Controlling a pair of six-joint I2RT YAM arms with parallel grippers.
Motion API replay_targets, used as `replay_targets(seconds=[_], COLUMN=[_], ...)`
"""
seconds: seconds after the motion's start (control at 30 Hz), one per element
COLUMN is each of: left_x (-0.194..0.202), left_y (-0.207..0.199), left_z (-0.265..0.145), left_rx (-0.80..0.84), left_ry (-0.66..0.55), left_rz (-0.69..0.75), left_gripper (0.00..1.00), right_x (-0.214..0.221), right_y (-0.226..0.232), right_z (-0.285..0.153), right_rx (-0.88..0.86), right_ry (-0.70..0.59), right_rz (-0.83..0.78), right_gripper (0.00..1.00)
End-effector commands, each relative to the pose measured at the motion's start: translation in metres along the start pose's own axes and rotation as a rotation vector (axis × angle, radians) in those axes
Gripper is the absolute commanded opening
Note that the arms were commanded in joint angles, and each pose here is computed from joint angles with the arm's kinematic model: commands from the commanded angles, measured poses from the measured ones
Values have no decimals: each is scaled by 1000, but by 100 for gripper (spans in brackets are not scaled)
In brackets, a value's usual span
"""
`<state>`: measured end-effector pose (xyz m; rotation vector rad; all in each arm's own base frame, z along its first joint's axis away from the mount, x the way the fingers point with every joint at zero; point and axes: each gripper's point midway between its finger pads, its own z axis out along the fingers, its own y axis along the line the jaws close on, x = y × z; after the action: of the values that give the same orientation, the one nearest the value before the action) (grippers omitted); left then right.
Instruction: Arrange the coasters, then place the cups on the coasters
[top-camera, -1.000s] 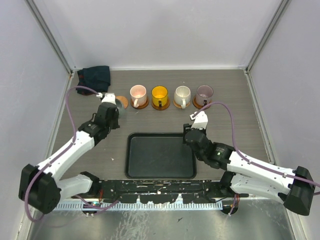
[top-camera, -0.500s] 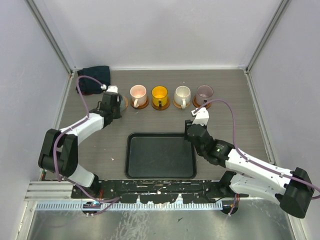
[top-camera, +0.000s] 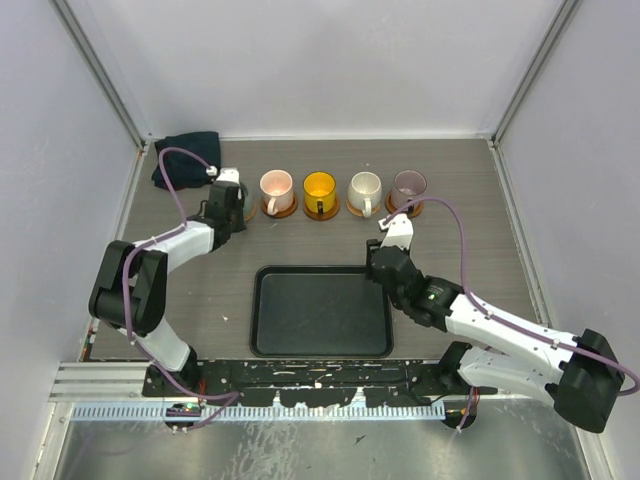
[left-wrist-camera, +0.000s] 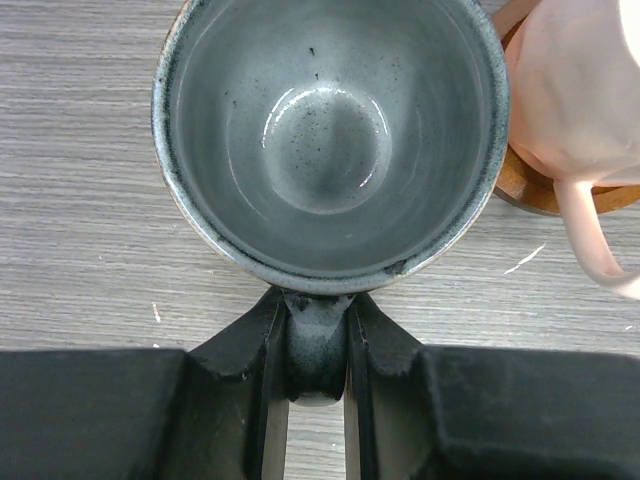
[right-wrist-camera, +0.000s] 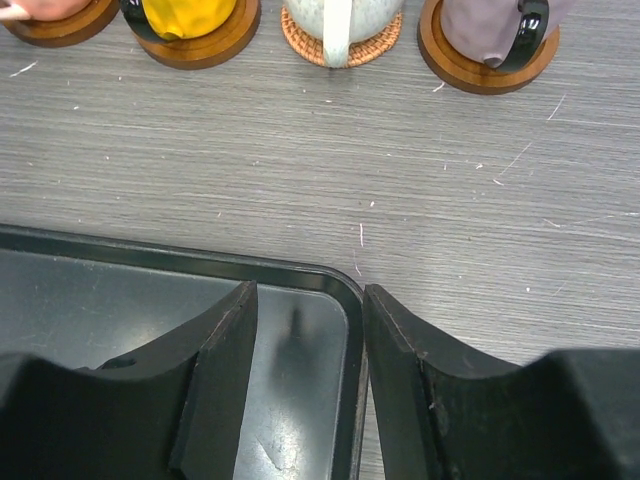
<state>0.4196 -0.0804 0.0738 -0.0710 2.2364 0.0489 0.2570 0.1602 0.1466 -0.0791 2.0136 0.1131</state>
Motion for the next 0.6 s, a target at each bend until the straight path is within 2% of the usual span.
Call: replay_targets(seconds=[0.0, 0.57], left_x=[-82, -87], left_y=[-5, -1], left_z=[-5, 1], left_rx=[12, 14], left_ry=[-245, -250], left_rz=[-66, -77], left_gripper=[0, 0], right_x=[-11, -7], right_y=[7, 10], right_z=[3, 6], right_rx=[-20, -36], right_ry=[-29, -14], right_rz=[29, 38], right_gripper=[52, 51])
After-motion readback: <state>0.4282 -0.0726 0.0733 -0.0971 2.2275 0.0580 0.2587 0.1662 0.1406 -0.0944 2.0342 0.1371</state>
